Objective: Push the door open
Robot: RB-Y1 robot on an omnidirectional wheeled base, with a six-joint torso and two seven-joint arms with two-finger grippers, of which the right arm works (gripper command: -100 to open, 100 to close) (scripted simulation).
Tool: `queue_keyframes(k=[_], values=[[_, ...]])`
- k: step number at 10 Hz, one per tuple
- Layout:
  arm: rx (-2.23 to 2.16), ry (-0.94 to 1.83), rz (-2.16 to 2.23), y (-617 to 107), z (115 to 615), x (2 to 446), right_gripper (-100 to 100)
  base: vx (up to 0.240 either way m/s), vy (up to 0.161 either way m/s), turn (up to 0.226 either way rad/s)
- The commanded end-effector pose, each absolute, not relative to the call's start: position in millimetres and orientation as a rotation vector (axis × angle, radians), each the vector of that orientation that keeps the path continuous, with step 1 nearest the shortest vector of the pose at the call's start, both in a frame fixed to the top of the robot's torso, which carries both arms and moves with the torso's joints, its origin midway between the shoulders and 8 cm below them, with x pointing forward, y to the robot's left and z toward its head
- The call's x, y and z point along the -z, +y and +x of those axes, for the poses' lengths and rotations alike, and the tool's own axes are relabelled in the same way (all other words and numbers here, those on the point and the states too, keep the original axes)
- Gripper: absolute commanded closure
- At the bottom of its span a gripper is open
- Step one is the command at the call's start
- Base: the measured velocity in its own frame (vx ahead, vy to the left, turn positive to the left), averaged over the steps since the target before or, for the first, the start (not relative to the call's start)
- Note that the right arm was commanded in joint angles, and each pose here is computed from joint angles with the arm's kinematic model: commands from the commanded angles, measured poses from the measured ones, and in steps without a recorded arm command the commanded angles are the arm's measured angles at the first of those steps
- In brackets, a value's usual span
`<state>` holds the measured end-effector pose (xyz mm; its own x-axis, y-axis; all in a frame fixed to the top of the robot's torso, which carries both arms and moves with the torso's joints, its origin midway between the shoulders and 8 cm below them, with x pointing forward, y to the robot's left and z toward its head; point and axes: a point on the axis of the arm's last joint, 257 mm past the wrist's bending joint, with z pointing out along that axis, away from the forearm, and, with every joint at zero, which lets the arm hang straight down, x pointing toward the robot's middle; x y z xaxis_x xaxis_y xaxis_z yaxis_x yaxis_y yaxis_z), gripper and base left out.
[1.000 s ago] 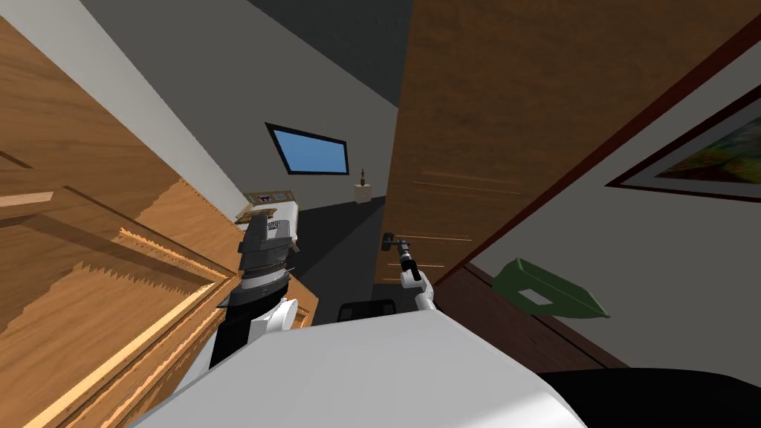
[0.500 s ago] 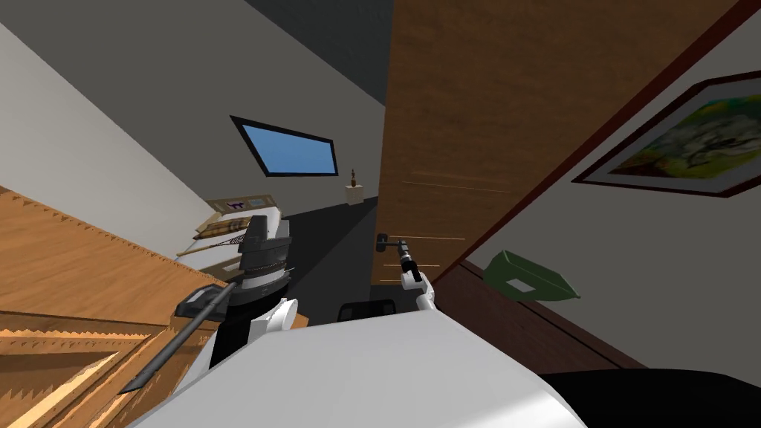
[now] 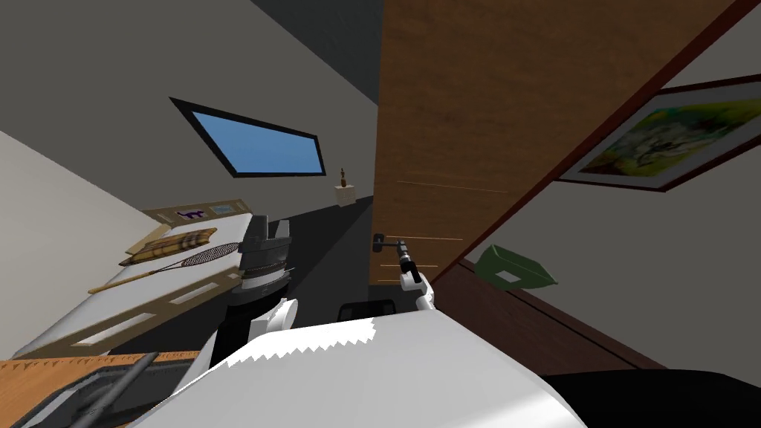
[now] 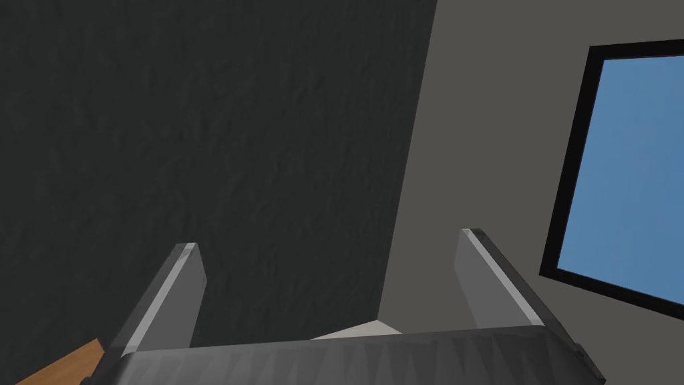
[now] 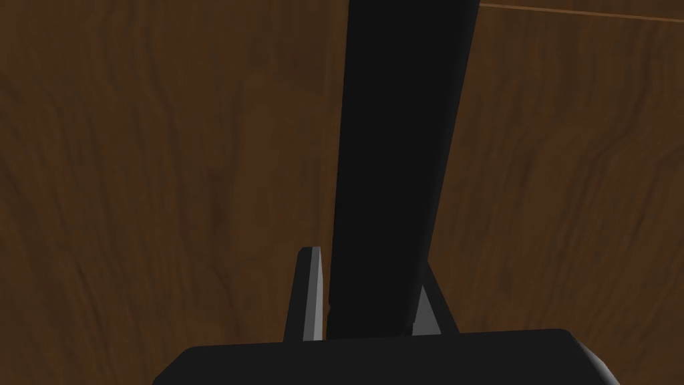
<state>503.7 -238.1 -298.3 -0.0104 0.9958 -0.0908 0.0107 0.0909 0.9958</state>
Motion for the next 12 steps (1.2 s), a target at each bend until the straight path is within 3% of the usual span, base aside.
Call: queue_keyframes(k=[1,12], values=[[-1.130,1.255,1.138,-247,503,294,100,0.207,0.049,-0.219],[-1.194,1.240,1.175,-203,494,295,100,0.158,0.110,-0.200]])
